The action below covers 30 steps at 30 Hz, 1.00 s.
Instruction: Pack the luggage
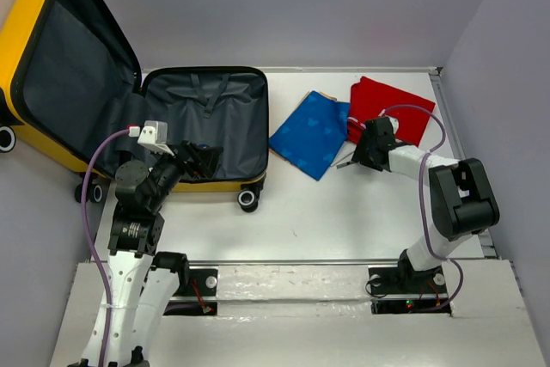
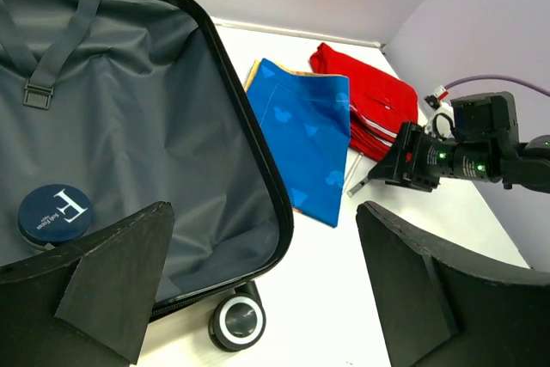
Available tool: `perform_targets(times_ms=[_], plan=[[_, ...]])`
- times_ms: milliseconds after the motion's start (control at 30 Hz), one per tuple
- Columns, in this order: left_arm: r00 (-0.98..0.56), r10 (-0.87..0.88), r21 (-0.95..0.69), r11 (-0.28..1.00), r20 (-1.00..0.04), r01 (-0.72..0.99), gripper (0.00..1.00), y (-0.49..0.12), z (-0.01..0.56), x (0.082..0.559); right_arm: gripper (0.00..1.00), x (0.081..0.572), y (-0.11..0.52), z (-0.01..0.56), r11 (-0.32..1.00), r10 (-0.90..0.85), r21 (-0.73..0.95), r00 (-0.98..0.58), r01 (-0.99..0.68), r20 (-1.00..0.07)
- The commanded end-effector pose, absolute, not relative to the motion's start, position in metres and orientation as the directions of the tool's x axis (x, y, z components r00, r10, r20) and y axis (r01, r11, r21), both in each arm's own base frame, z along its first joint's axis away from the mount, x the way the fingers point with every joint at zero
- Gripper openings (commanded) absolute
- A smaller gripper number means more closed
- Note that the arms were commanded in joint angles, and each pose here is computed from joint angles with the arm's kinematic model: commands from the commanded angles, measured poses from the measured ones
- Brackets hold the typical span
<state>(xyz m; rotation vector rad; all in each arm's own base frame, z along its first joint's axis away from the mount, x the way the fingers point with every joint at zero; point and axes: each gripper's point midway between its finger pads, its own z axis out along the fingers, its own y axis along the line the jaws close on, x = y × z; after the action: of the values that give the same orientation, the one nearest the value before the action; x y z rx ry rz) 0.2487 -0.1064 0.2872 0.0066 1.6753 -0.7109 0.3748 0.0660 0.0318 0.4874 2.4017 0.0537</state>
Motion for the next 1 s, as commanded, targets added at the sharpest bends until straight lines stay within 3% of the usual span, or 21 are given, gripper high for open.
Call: perform_targets(times_ms=[0, 167, 267, 433, 633, 700, 767, 967], plan=[[-0.202, -0.374, -0.425, 0.791, -0.905, 0.439, 0.99, -0.112, 0.31, 0.245, 0.53, 0.389, 0.065, 0.042, 0.928, 0.359, 0.171, -0.673, 0.331, -0.646], [-0.201, -0.376, -0.427, 0.789, -0.904, 0.441, 0.99, -0.113, 0.311, 0.246, 0.39, 0.378, 0.062, 0.033, 0.939, 0.324, 0.12, -0.709, 0.324, -0.626], [-0.201, -0.376, -0.427, 0.789, -0.904, 0.441, 0.99, -0.112, 0.311, 0.245, 0.38, 0.376, 0.063, 0.036, 0.943, 0.315, 0.12, -0.713, 0.312, -0.626], [-0.198, -0.377, -0.426, 0.789, -0.905, 0.443, 0.99, -0.112, 0.312, 0.245, 0.5, 0.379, 0.068, 0.033, 0.953, 0.285, 0.095, -0.746, 0.288, -0.602], [-0.198, -0.375, -0.424, 0.789, -0.906, 0.444, 0.99, -0.113, 0.312, 0.245, 0.5, 0.382, 0.077, 0.067, 0.94, 0.339, 0.204, -0.673, 0.275, -0.657], [-0.199, -0.376, -0.426, 0.788, -0.905, 0.445, 0.99, -0.113, 0.312, 0.245, 0.6, 0.383, 0.077, 0.074, 0.939, 0.341, 0.21, -0.662, 0.272, -0.667], [-0.197, -0.376, -0.424, 0.787, -0.905, 0.448, 0.99, -0.113, 0.312, 0.244, 0.64, 0.386, 0.075, 0.073, 0.936, 0.346, 0.205, -0.658, 0.284, -0.668], [-0.196, -0.374, -0.422, 0.79, -0.906, 0.445, 0.99, -0.113, 0.312, 0.244, 0.63, 0.395, 0.076, 0.049, 0.935, 0.346, 0.172, -0.693, 0.31, -0.632]])
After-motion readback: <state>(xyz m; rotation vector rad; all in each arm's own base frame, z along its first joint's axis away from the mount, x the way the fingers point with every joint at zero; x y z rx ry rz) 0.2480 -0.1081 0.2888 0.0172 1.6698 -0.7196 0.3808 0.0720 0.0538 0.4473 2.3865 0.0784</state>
